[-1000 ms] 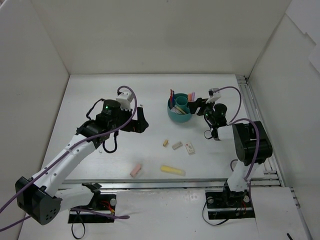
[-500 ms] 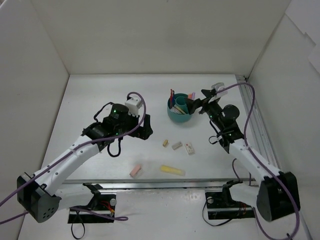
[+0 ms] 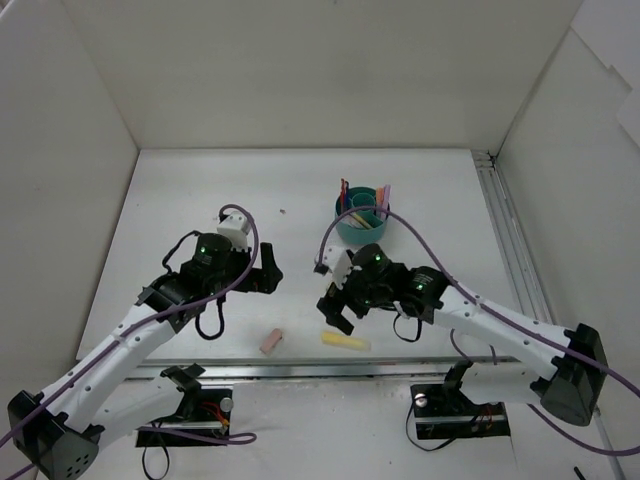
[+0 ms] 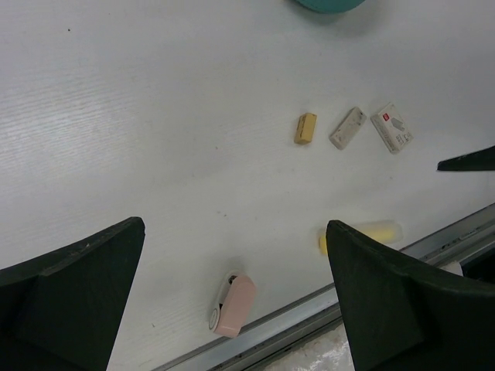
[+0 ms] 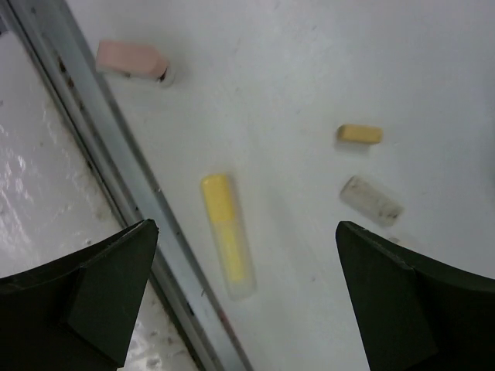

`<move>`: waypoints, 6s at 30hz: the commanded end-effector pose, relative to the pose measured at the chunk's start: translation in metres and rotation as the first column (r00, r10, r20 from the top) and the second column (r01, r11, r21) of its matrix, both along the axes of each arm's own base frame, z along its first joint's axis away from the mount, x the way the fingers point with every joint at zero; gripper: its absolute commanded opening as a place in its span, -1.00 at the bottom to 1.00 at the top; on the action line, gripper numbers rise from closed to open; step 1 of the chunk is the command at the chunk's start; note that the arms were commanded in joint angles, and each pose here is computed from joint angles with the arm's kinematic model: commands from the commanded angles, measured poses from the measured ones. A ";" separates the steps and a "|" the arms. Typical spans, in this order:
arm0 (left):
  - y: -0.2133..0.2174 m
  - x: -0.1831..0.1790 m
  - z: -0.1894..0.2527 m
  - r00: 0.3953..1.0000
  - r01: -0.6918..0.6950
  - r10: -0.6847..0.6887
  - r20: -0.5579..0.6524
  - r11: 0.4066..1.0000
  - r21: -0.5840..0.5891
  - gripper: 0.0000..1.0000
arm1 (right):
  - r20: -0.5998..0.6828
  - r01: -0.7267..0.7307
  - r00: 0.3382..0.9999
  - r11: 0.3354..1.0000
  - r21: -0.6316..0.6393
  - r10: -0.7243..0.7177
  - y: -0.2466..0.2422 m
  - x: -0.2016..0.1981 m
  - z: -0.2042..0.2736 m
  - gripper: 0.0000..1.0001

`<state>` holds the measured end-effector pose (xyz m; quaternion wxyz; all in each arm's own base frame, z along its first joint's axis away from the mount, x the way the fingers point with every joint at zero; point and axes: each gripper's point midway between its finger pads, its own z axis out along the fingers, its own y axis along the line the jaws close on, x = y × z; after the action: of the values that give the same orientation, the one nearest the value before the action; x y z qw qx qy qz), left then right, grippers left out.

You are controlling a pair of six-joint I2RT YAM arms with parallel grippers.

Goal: Sort the stationery into containers
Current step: Pick up the pen from the corner of the board, then place the pen in the storage box, then pick up the stationery from the center of the board.

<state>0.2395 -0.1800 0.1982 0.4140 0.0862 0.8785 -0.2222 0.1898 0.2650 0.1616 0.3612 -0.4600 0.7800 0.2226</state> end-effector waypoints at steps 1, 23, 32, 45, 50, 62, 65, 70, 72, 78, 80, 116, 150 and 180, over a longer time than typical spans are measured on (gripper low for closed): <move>0.005 0.002 0.008 0.998 -0.058 0.058 0.011 0.998 -0.039 0.99 | -0.121 -0.086 0.990 0.988 -0.125 0.071 -0.005 -0.032 -0.022 0.96; 0.015 -0.010 -0.005 0.996 -0.092 0.091 -0.013 0.995 -0.047 0.99 | -0.188 -0.039 0.981 0.910 -0.414 -0.043 0.018 -0.039 -0.127 0.77; 0.024 -0.013 -0.005 0.992 -0.123 0.123 -0.015 0.992 -0.028 0.99 | -0.180 0.021 0.977 0.888 -0.458 -0.116 0.021 -0.037 -0.140 -0.13; 0.033 -0.013 -0.002 0.987 -0.161 0.161 0.016 0.987 -0.021 0.99 | 0.016 0.176 0.983 0.913 -0.367 -0.183 0.023 0.000 -0.102 -1.00; 0.033 -0.009 0.003 0.987 -0.158 0.159 0.029 0.987 -0.013 0.99 | 0.199 0.387 0.899 0.920 0.054 -0.390 0.035 0.066 -0.009 -1.00; 0.027 0.011 0.026 0.987 -0.148 0.146 0.072 0.989 0.011 0.99 | 0.222 0.507 0.640 0.621 0.597 -0.735 -0.041 0.206 0.119 -1.00; 0.022 0.015 0.028 0.988 -0.136 0.135 0.076 0.991 0.006 0.99 | 0.230 0.499 0.574 0.558 0.663 -0.786 -0.078 0.231 0.133 -1.00; 0.017 0.027 0.028 0.991 -0.112 0.112 0.067 0.994 -0.006 1.00 | 0.285 0.421 0.578 0.579 0.699 -0.764 -0.103 0.251 0.147 -0.97; 0.015 0.031 0.028 0.992 -0.109 0.109 0.064 0.994 -0.011 1.00 | 0.291 0.407 0.599 0.597 0.692 -0.746 -0.113 0.261 0.141 -0.97; 0.014 0.041 0.029 0.993 -0.104 0.105 0.056 0.994 -0.016 0.99 | 0.327 0.275 0.737 0.704 0.655 -0.592 -0.102 0.274 0.114 -0.94; 0.011 0.044 0.029 0.994 -0.096 0.097 0.054 0.995 -0.016 0.99 | 0.351 0.238 0.748 0.721 0.651 -0.563 -0.103 0.280 0.111 -0.93; 0.007 0.051 0.026 0.994 -0.103 0.103 0.029 0.994 -0.026 0.99 | 0.301 0.239 0.758 0.676 0.697 -0.578 -0.130 0.300 0.054 -0.72; 0.004 0.045 0.034 0.997 -0.069 0.070 0.037 0.997 -0.042 0.99 | 0.335 0.210 0.718 0.648 0.732 -0.610 -0.118 0.239 0.091 0.96; -0.119 0.056 -0.039 0.932 0.358 -0.349 -0.095 0.927 0.109 0.99 | -0.005 0.950 0.275 0.271 0.153 -0.961 -0.223 0.094 -0.007 0.96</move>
<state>0.2817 -0.2710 0.1454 0.3008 0.2245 0.8986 -0.2271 0.2984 0.0592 0.1596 0.4993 0.0723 0.8632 0.0210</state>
